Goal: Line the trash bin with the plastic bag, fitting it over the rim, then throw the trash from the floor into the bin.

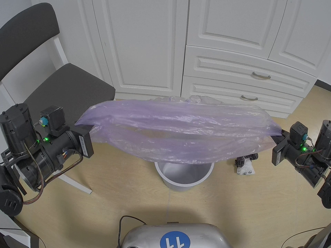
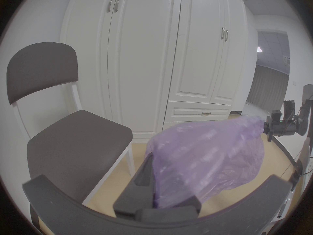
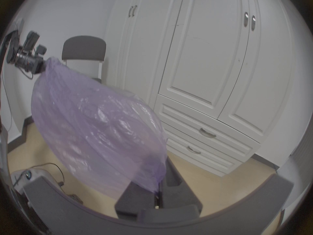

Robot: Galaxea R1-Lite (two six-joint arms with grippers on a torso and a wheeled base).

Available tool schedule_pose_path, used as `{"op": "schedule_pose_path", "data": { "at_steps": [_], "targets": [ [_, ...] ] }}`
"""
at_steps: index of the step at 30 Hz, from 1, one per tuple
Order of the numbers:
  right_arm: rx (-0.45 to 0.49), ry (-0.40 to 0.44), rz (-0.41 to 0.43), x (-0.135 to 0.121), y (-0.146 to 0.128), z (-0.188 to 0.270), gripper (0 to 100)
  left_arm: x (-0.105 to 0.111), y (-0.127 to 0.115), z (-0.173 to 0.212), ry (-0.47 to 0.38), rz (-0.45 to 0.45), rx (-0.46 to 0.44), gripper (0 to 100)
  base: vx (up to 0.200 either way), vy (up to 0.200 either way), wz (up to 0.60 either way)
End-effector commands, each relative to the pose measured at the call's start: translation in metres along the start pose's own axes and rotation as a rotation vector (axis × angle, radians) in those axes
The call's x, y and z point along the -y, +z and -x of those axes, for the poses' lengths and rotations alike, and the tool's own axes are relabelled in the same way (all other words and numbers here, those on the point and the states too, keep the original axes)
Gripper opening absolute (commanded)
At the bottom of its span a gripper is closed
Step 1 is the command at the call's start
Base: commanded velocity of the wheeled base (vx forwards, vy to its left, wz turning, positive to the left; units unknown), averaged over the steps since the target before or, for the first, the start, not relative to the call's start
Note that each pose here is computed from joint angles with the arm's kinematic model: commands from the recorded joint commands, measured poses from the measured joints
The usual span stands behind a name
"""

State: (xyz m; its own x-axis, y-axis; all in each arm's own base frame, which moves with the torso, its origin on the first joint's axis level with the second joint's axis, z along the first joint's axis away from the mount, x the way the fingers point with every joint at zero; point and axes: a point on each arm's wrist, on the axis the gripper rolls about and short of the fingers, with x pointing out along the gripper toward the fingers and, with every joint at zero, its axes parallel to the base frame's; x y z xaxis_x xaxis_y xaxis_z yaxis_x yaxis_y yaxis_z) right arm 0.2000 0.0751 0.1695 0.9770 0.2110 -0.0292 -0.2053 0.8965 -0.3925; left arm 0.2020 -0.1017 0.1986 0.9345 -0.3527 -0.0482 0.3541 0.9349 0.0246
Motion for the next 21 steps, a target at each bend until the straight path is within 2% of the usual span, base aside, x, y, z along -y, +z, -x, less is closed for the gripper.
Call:
{"op": "schedule_pose_path", "data": {
  "at_steps": [1, 8, 14, 21],
  "targets": [
    [-0.037, -0.02, 0.042, 0.001, -0.007, 0.003, 0, -0.007, 0.0, -0.002, 0.031, 0.001, -0.001, 0, 0.0, 0.0, 0.0],
    [-0.054, -0.021, 0.062, 0.001, -0.011, 0.004, 0, -0.015, 0.0, -0.003, 0.06, -0.009, -0.004, 0, 0.0, 0.0, 0.0],
    [-0.081, -0.038, 0.116, 0.005, -0.018, 0.007, 0, -0.019, 0.0, -0.003, 0.077, -0.011, -0.006, 0, 0.0, 0.0, 0.0],
    [-0.046, -0.016, 0.11, 0.003, -0.014, 0.013, 0, -0.016, -0.001, -0.002, 0.066, -0.015, -0.007, 0, 0.0, 0.0, 0.0]
  ]
}}
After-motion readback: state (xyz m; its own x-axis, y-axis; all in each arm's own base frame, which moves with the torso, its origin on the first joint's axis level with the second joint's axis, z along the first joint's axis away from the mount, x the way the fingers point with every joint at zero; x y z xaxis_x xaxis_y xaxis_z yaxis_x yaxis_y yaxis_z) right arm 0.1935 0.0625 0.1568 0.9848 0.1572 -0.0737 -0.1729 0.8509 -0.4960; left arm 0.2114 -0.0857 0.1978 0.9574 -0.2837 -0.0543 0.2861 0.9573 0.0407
